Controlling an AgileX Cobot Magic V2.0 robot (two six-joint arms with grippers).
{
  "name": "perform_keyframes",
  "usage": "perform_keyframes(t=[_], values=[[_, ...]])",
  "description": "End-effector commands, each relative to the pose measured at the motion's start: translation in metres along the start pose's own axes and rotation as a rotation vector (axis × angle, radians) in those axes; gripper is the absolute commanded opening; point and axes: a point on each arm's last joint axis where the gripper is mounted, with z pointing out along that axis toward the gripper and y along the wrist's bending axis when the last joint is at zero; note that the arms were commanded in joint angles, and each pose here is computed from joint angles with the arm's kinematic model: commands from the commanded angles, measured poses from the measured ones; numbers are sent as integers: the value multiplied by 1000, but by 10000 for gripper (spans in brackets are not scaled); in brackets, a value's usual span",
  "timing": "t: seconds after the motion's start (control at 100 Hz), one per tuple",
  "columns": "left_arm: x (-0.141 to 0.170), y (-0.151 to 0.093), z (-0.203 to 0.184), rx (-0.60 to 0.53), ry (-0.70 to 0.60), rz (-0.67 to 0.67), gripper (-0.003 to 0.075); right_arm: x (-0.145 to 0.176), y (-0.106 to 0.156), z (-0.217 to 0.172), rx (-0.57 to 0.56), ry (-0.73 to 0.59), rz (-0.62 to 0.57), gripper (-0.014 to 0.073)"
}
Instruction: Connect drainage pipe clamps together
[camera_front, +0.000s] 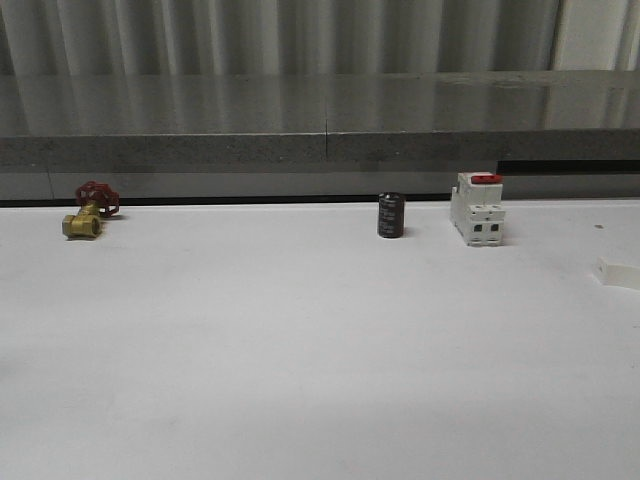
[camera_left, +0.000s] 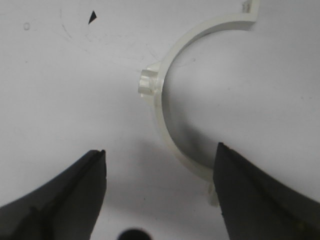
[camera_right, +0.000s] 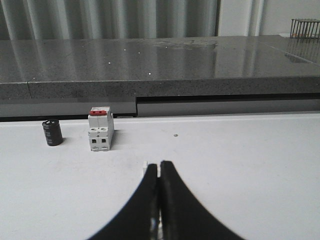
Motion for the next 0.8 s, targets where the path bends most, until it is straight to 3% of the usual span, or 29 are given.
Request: perform_keyframes(t=[0.0,0.36,0.46,0.79], values=[[-19,0,4,-1,-9,-14,459,-13,0,-2,-2,-108,-11,-66],[-53,-3,47,-5,55,-30,459,-13,0,-2,-2,-108,-11,-66],[-55,-3,54,-7,67,-38,428,-13,0,-2,-2,-108,-11,-66],[-59,-7,50,7,15,-45,6,-13,0,-2,-2,-108,-11,-66]])
